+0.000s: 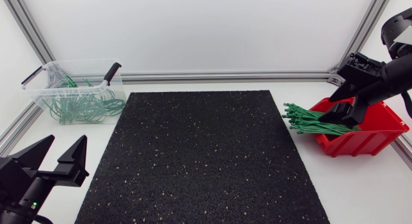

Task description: Take a green cable tie from the red box, thread the tail through the head to close it, then place it in the transparent bin on the left.

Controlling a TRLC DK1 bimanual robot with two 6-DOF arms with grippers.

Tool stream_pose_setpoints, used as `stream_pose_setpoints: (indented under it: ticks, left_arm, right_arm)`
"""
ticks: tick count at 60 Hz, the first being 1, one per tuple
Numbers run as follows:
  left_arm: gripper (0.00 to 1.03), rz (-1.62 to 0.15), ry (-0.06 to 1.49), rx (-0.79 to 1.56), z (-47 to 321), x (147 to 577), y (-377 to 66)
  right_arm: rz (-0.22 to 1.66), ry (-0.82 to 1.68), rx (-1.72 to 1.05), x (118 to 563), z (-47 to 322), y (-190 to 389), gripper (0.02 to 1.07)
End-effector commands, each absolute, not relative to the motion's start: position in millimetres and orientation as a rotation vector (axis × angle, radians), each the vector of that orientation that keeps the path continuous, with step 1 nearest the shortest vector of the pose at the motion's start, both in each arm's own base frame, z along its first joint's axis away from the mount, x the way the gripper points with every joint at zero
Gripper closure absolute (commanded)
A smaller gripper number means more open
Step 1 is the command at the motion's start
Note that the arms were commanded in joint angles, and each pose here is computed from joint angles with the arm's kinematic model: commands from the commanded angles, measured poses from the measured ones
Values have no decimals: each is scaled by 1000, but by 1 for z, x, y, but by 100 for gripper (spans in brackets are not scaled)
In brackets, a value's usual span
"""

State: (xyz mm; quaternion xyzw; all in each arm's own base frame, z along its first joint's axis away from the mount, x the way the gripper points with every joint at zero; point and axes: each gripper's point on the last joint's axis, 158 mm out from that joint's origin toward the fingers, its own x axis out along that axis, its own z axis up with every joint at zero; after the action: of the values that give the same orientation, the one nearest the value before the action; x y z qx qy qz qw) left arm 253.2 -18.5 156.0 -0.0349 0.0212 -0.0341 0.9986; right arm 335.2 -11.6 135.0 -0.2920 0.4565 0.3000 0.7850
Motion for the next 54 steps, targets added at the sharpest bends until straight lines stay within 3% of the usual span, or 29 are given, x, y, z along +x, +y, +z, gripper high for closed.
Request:
stream_pose_setpoints:
  ticks: [1,21,54]
  left_arm:
    - [4,-48,99,-86,132,254,-15]
    - [4,-48,101,-86,131,254,-15]
    - [4,-40,110,-86,129,254,-13]
  right_arm:
    - [719,1001,-698,337,122,-20,8]
    - [957,1022,-889,311,57,-26,9]
    - [956,1004,-1044,312,10,-24,9]
